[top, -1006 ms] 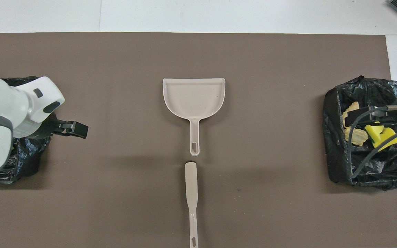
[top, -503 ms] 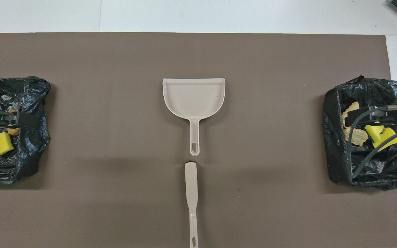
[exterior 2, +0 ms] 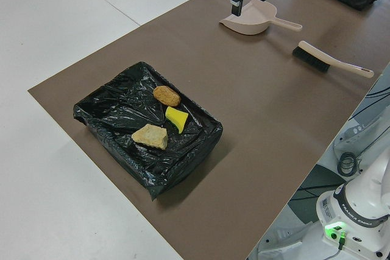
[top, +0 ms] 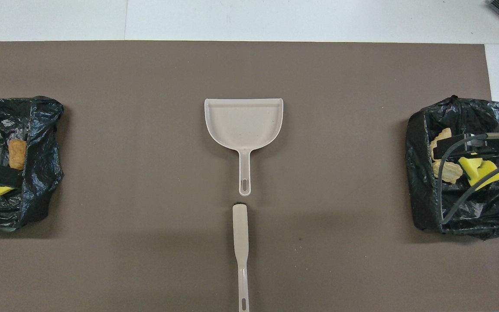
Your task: Sweep and dump trash in bin
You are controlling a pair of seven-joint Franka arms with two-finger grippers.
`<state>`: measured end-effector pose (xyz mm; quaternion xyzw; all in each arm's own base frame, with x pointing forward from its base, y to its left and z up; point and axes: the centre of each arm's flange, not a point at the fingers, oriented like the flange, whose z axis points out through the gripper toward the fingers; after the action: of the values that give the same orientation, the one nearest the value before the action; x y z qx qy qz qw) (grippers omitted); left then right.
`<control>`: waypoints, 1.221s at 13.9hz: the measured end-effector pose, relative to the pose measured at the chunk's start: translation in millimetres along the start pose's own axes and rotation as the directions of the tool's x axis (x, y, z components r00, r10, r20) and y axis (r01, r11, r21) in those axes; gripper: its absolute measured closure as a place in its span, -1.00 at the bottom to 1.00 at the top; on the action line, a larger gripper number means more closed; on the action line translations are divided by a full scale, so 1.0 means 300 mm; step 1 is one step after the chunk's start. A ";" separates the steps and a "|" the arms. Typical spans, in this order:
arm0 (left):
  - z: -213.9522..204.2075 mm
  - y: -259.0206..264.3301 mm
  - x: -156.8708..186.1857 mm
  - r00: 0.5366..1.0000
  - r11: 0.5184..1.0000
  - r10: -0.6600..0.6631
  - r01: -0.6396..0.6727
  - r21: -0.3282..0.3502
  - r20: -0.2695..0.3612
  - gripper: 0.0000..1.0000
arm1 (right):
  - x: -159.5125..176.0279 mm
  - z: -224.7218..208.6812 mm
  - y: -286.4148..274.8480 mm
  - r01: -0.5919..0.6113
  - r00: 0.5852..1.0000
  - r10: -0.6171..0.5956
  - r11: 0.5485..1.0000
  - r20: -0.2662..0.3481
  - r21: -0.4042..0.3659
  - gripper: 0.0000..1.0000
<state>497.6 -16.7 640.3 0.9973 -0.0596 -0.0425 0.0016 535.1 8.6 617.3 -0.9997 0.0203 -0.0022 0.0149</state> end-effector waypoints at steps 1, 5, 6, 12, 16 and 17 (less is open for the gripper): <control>0.001 0.004 -0.003 1.000 1.000 0.001 -0.001 0.001 0.000 -1.00 | 0.000 0.000 0.000 0.000 1.000 0.000 1.000 0.000 0.000 -1.00; -0.015 -0.012 -0.002 1.000 1.000 -0.009 0.009 0.000 -0.021 -1.00 | 0.000 0.000 0.000 0.000 1.000 0.000 1.000 0.000 0.000 -1.00; -0.035 -0.012 -0.005 0.999 1.000 -0.010 0.010 -0.003 -0.035 -1.00 | 0.000 0.000 0.000 0.000 1.000 0.000 1.000 0.000 0.000 -1.00; -0.105 -0.004 -0.023 0.994 0.997 -0.072 0.071 -0.010 -0.082 -1.00 | 0.000 0.000 0.000 0.000 1.000 0.000 1.000 0.000 0.000 -1.00; -0.108 0.001 -0.021 0.992 0.996 -0.092 0.090 -0.027 -0.088 -1.00 | 0.000 0.000 0.000 0.000 1.000 0.000 1.000 0.000 0.000 -1.00; -0.109 0.001 -0.020 0.992 0.995 -0.093 0.091 -0.028 -0.091 -1.00 | 0.000 0.000 0.000 0.000 1.000 0.000 1.000 0.000 0.000 -1.00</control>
<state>494.3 -16.4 673.4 0.9998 -0.0129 0.0027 0.0145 535.1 8.6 617.2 -0.9997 0.0203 -0.0022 0.0149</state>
